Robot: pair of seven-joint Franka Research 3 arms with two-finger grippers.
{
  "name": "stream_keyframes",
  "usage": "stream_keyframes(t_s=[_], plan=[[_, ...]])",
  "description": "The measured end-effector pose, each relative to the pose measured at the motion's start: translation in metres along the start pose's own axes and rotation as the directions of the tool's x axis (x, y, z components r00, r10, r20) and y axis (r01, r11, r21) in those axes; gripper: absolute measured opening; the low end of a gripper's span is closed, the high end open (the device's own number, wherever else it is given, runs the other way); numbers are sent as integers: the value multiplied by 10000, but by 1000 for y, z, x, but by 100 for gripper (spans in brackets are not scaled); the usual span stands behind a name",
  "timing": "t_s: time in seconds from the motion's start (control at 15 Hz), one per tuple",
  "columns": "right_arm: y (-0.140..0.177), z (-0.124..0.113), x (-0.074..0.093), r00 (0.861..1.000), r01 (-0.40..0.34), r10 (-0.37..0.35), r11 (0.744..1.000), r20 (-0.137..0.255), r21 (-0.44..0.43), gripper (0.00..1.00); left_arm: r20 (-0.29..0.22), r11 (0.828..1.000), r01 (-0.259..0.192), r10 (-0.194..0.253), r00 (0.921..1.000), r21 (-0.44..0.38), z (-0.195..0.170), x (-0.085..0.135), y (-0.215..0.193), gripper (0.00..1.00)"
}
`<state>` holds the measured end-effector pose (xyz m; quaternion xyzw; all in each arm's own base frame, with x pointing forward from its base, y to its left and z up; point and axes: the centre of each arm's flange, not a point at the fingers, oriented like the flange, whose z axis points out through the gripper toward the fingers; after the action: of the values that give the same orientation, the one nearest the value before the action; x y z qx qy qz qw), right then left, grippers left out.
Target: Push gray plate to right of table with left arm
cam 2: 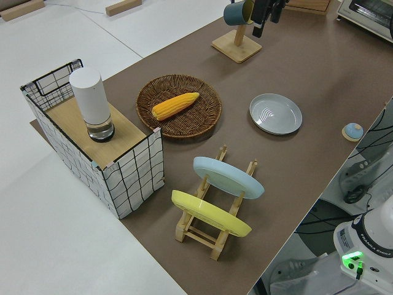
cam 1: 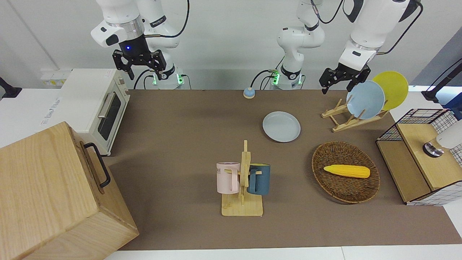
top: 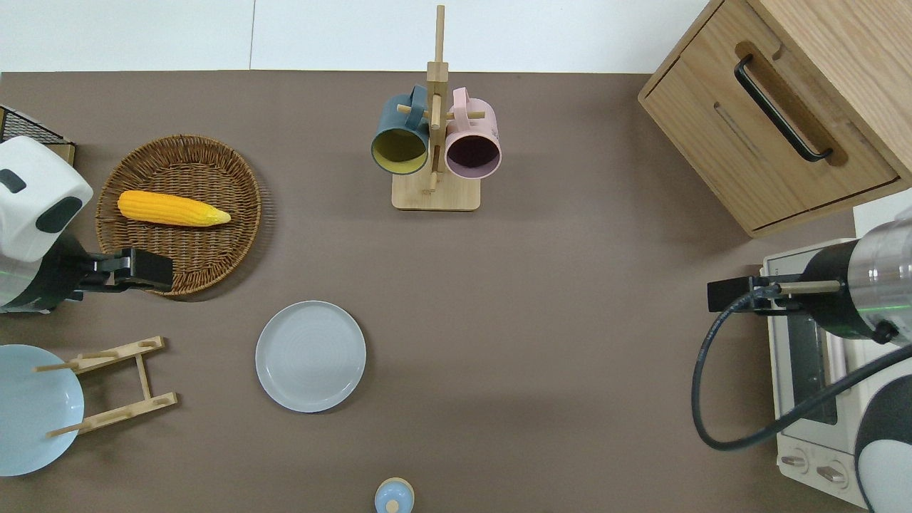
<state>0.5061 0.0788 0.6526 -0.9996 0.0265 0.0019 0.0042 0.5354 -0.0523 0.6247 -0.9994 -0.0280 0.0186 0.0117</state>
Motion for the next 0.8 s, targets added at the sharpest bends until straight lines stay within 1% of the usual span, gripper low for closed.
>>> stream_keyframes(t_s=[0.8], plan=[[0,0,0,10000,0,0,10000,0,0,100,33,10000,-11,11,10000,-92,1,0,1,99]])
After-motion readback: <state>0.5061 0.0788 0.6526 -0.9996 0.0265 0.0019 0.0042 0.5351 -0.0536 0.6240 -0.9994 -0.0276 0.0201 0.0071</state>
